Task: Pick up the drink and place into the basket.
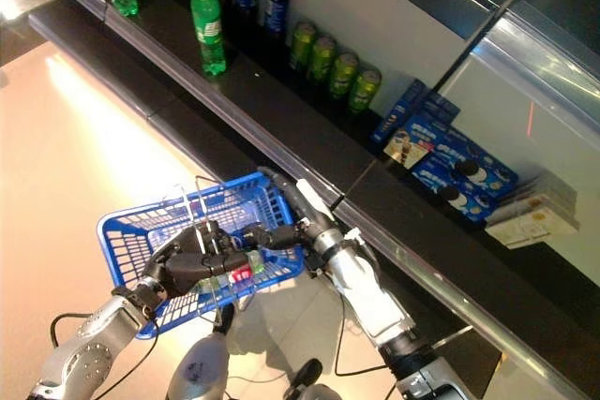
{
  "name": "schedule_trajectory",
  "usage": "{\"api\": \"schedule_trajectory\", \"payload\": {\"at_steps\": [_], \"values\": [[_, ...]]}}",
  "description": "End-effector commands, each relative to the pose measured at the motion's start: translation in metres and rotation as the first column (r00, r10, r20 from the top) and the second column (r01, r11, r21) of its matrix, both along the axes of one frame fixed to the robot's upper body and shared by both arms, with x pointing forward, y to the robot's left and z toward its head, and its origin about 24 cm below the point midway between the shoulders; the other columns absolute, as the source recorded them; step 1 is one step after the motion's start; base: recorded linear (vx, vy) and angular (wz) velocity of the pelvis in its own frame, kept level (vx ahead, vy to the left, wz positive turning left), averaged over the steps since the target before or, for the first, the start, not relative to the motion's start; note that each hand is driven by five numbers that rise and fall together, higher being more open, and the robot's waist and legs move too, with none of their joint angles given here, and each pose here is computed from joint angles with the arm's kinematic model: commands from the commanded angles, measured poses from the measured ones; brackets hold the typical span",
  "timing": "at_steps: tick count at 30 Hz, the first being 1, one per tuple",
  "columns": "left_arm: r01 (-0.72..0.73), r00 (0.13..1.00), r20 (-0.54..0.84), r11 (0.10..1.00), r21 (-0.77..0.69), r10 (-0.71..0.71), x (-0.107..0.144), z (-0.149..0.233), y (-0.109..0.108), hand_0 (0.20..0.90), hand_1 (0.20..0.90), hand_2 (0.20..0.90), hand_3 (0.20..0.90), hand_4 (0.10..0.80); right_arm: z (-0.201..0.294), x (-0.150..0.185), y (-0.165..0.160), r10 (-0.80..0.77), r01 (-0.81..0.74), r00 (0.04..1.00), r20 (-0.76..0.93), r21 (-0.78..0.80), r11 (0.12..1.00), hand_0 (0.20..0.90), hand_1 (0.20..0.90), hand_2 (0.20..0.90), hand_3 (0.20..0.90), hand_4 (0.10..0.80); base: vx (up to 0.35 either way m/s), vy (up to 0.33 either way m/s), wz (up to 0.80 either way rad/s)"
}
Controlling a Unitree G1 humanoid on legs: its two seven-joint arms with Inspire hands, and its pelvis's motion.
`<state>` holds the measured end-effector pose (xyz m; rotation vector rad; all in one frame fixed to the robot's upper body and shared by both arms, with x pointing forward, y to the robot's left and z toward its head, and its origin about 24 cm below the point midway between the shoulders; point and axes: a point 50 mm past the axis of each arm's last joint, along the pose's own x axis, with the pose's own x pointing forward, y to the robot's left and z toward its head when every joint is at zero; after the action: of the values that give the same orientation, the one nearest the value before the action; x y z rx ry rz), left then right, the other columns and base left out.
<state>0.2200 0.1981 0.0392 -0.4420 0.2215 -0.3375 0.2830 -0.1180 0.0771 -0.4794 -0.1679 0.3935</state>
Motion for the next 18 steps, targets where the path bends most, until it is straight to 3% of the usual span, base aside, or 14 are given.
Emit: {"api": "schedule_trajectory", "payload": {"at_steps": [1,9,18], "values": [[0.09,0.696,0.7,0.948,-0.306,0.16,0.016,0.119,-0.018,0.3,0.3,0.3,0.2,0.1,-0.001,-0.015,-0.014,0.011,-0.014,0.998,0.054,0.054,0.998,0.9,0.9,0.9,0.9,0.8,0.006,0.007,-0.19],[-0.17,0.748,0.584,0.942,-0.29,0.315,0.019,0.083,0.021,0.3,0.3,0.3,0.2,0.1,-0.027,-0.03,-0.063,-0.196,0.203,0.979,-0.054,0.188,0.961,0.9,0.9,0.9,0.9,0.8,0.011,-0.013,-0.18],[-0.424,0.807,0.358,0.883,-0.202,0.469,0.015,0.026,0.059,0.3,0.3,0.3,0.2,0.1,-0.057,-0.055,-0.109,-0.446,0.47,0.882,-0.153,0.227,0.853,0.9,0.9,0.9,0.9,0.8,0.002,-0.04,-0.12]]}}
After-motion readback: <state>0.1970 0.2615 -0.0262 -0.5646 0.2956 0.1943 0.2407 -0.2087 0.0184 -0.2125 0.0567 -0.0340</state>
